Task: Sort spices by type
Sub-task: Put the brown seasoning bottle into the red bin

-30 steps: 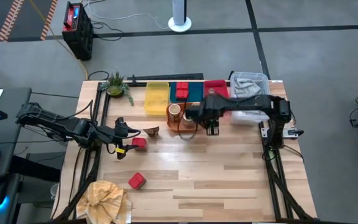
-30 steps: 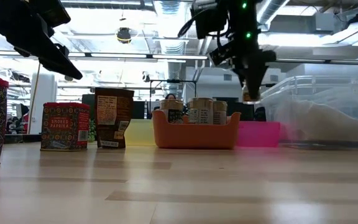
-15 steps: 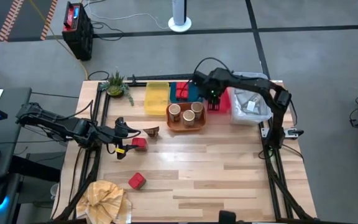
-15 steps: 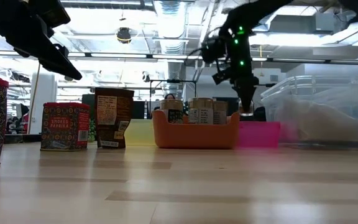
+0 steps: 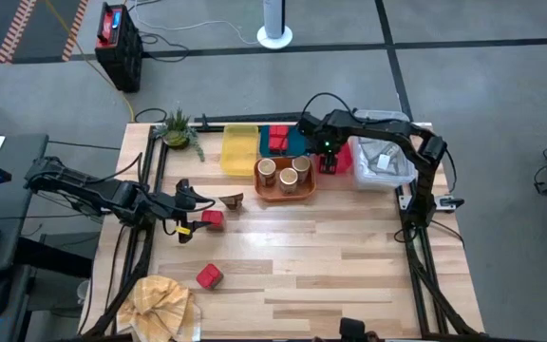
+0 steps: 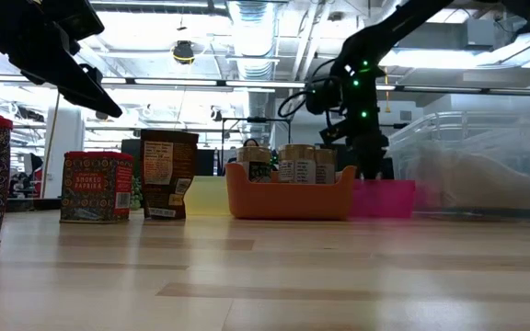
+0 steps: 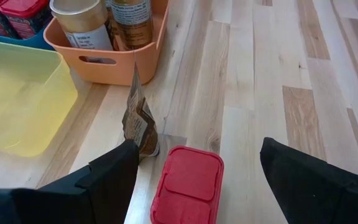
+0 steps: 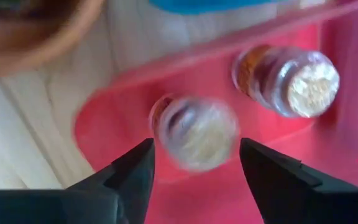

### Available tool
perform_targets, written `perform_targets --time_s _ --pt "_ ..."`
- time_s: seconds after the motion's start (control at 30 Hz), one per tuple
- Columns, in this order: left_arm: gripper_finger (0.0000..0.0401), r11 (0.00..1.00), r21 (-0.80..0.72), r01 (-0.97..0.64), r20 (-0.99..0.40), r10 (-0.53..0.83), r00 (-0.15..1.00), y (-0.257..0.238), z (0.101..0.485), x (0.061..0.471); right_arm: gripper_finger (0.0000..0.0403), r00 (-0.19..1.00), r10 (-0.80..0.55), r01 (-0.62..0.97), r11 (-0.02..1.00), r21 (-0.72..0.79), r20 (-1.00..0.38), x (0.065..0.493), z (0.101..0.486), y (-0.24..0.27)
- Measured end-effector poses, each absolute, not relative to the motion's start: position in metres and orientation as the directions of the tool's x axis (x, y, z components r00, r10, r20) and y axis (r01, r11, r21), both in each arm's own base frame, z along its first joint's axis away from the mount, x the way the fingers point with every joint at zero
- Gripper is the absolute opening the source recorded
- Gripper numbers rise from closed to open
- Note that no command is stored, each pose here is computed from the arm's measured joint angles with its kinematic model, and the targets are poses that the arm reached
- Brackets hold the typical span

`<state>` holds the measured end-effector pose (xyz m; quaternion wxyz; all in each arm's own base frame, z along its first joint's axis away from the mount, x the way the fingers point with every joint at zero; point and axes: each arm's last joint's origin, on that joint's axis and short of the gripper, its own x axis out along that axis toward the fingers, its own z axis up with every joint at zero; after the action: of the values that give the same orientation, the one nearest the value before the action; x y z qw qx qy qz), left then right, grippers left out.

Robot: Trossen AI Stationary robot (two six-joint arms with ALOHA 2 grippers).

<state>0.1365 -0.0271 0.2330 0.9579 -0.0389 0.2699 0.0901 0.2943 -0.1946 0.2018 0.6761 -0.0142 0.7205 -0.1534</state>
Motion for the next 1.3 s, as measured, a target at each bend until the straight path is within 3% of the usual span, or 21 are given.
perform_targets --time_s 0.27,0.6,0.83,1.3 --pt "0.0322 0.981 -0.025 -0.194 -0.525 0.152 0.837 -0.027 0.233 0.136 0.0289 -0.094 -0.217 0.204 0.951 -0.232 -0.972 0.292 0.202 -0.196" --pt "0.0322 0.981 -0.027 -0.194 -0.522 0.151 0.839 -0.027 0.233 0.137 0.0291 -0.067 -0.234 0.306 0.921 -0.243 -0.97 0.298 0.231 -0.199" --pt "0.0322 0.979 -0.044 -0.201 -0.518 0.15 0.842 -0.027 0.234 0.137 0.0291 -0.021 -0.232 0.427 0.877 -0.219 -0.973 0.3 0.208 -0.209" --pt "0.0322 0.98 -0.034 -0.195 -0.517 0.15 0.843 -0.027 0.234 0.137 0.029 0.024 -0.236 0.446 0.872 -0.201 -0.971 0.287 0.169 -0.214"
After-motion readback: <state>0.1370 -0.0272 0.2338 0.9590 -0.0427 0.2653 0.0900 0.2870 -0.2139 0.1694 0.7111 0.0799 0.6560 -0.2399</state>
